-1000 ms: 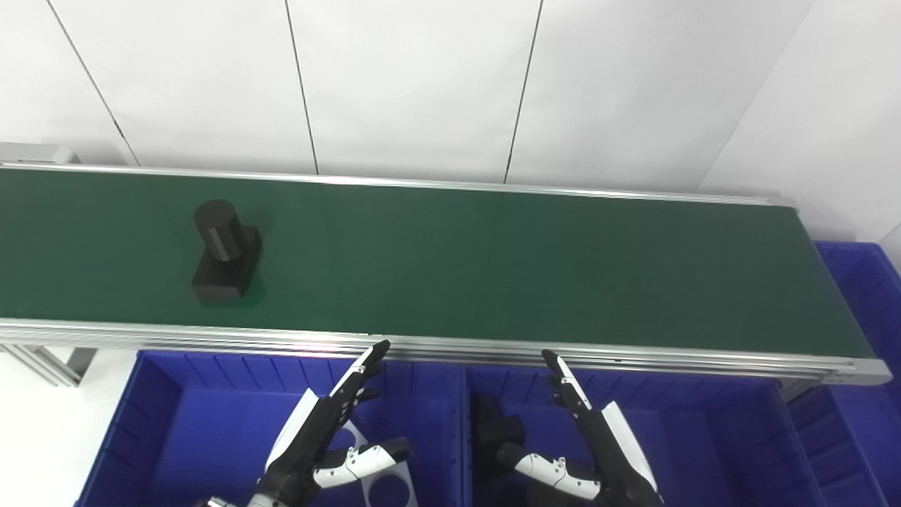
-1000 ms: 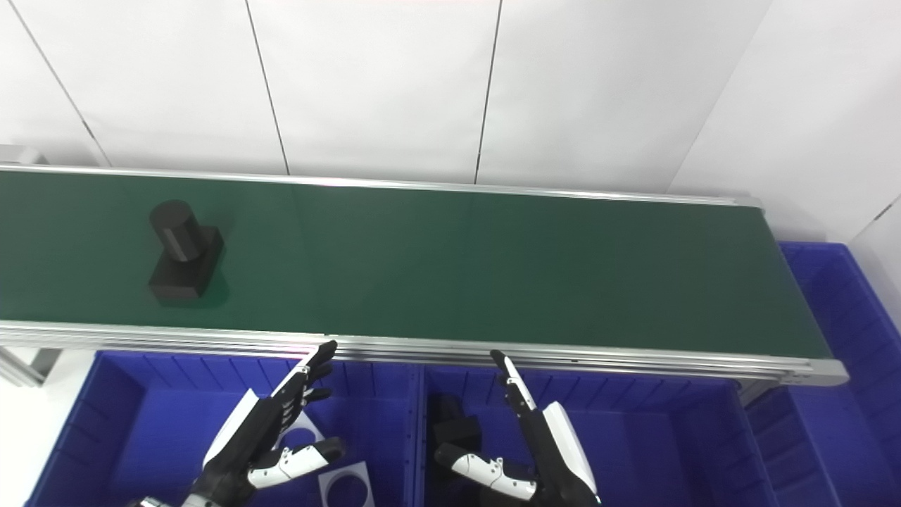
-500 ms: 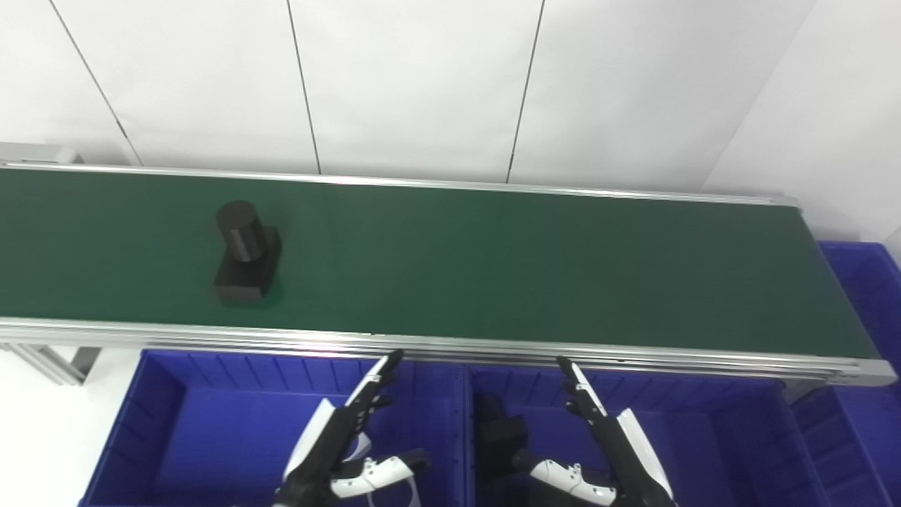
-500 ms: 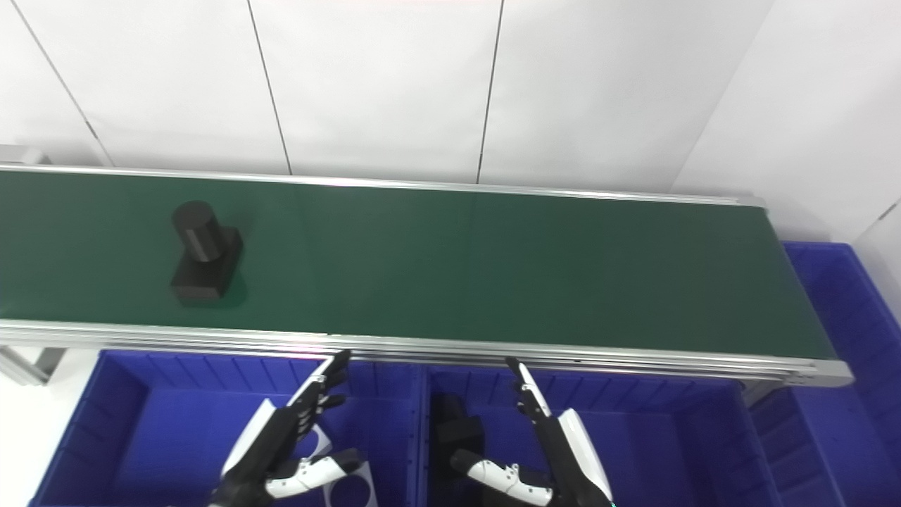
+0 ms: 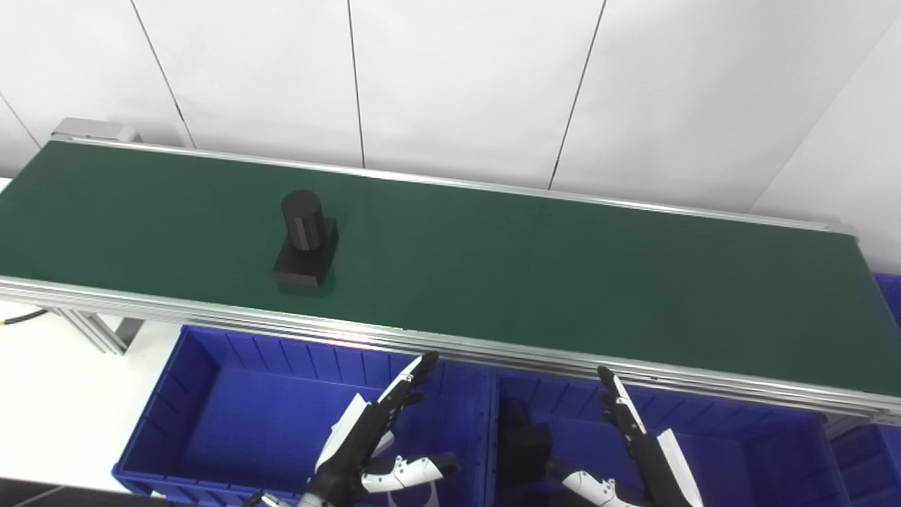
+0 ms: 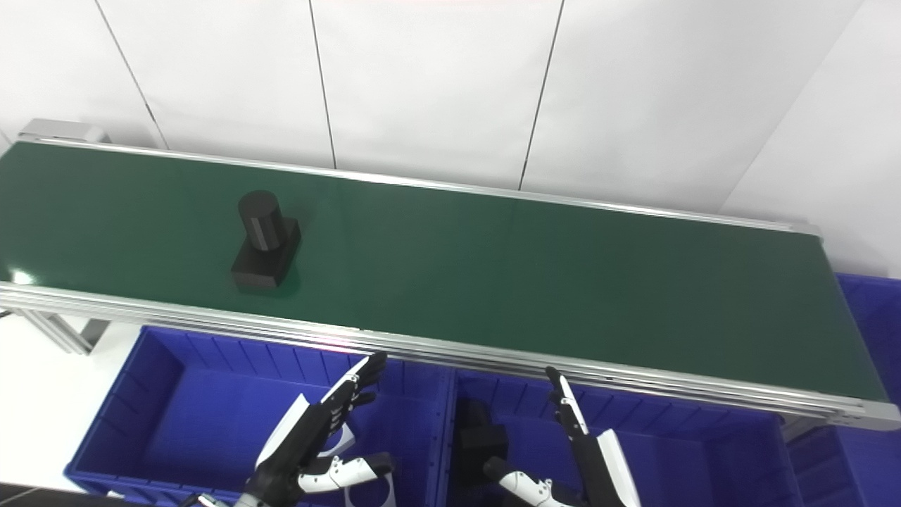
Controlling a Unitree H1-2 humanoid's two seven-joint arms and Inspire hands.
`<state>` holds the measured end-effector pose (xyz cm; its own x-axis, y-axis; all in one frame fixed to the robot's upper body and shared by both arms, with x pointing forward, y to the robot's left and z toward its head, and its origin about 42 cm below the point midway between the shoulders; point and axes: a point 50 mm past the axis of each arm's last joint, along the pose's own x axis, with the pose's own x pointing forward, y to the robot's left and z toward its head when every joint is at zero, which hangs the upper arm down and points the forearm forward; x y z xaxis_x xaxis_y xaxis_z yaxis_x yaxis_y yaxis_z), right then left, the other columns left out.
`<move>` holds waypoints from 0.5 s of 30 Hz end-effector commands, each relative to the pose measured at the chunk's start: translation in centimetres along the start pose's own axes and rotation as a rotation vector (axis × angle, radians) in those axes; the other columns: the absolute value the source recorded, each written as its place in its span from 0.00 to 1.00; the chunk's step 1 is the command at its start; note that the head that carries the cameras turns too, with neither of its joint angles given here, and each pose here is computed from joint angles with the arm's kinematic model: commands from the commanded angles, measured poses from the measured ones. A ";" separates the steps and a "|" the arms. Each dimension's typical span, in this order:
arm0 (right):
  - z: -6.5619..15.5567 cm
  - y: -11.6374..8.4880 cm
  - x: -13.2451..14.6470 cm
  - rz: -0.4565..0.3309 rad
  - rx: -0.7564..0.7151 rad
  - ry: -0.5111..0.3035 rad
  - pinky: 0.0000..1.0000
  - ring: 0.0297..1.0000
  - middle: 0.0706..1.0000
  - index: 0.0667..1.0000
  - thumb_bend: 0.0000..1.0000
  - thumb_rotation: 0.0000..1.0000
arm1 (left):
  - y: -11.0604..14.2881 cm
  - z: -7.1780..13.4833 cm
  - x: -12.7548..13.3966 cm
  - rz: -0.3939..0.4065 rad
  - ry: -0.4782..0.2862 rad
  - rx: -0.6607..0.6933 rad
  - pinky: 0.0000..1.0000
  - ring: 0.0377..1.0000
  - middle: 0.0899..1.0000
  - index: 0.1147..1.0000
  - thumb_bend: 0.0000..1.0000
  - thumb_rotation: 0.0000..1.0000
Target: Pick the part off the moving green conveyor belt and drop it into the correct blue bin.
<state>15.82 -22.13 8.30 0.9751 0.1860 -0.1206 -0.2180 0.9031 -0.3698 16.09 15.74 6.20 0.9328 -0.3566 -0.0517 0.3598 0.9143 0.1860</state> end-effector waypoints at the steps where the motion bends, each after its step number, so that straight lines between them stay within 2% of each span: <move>1: 1.1 -0.7 0.3 -0.023 0.008 -0.096 0.96 0.98 1.00 1.00 0.64 0.51 | 0.2 0.7 0.5 0.019 -0.065 -0.009 0.91 0.96 0.97 0.94 0.81 0.56; 3: 1.3 -0.9 0.5 -0.036 0.011 -0.118 0.98 0.99 1.00 1.00 0.67 0.56 | 0.1 0.5 0.6 0.023 -0.068 -0.013 0.90 0.96 0.97 0.94 0.81 0.56; 15: 3.2 -1.9 1.8 -0.087 0.111 -0.263 0.98 1.00 1.00 1.00 0.65 0.56 | 0.1 -0.4 1.0 0.049 -0.076 -0.020 0.85 0.92 0.93 0.91 0.83 0.55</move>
<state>17.82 -22.52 10.13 0.9806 0.1884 0.0547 -0.1657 0.9447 -0.2832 16.47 15.83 4.97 0.9418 -0.3333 -0.0425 0.3354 0.9251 0.1780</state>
